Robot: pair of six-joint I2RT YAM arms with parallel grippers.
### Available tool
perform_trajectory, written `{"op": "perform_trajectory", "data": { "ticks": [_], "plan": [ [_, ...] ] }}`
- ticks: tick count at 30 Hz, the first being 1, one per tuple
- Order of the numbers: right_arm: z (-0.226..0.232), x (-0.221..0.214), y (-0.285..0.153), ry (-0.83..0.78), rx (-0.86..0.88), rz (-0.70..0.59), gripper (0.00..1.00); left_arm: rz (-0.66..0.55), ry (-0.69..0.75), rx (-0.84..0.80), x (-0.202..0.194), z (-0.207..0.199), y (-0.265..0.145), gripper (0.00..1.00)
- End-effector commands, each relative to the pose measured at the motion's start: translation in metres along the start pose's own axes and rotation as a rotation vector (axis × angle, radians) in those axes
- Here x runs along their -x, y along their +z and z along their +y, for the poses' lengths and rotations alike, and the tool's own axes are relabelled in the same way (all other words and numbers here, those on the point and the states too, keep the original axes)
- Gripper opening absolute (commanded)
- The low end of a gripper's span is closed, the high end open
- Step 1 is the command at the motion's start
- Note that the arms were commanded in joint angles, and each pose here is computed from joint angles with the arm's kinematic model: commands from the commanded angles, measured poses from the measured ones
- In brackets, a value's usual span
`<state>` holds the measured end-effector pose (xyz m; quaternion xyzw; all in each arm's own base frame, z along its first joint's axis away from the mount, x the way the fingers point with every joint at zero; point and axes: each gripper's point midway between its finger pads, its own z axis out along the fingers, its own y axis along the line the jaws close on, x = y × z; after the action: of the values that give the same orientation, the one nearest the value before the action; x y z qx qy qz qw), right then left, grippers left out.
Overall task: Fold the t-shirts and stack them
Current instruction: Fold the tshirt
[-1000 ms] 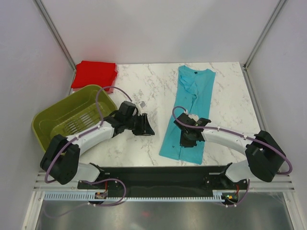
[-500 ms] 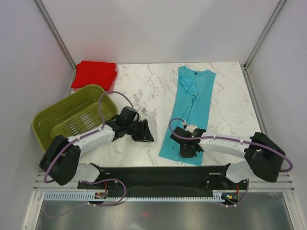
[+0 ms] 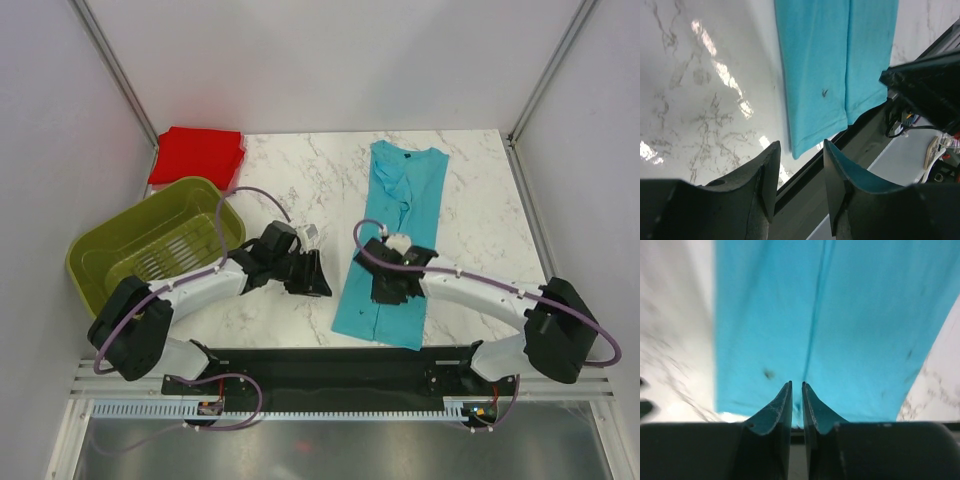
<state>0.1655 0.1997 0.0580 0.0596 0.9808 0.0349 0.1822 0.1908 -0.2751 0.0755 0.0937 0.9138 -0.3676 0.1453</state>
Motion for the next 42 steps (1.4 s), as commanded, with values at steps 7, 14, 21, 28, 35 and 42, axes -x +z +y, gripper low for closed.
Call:
{"op": "perform_trajectory", "data": {
  "ticks": [7, 14, 21, 28, 35, 42],
  "plan": [
    [0.027, 0.220, -0.019, -0.029, 0.010, -0.334, 0.36, -0.016, 0.015, -0.005, 0.002, -0.006, 0.012, 0.49],
    [0.044, 0.331, 0.034, 0.019, -0.052, -0.415, 0.36, 0.028, 0.027, 0.006, -0.034, -0.005, 0.015, 0.52],
    [0.032, 0.358, 0.117, 0.043, -0.083, -0.351, 0.32, 0.075, 0.041, 0.015, -0.057, 0.000, 0.016, 0.52],
    [0.034, 0.365, 0.146, 0.059, -0.013, -0.317, 0.33, 0.127, 0.038, 0.041, -0.081, 0.014, 0.017, 0.52],
    [0.045, 0.360, 0.163, 0.066, 0.043, -0.290, 0.26, 0.165, 0.042, 0.057, -0.089, 0.015, 0.024, 0.52],
    [0.060, 0.362, 0.165, 0.074, 0.121, -0.289, 0.04, 0.200, 0.068, 0.054, -0.100, 0.011, 0.028, 0.52]
  ]
}}
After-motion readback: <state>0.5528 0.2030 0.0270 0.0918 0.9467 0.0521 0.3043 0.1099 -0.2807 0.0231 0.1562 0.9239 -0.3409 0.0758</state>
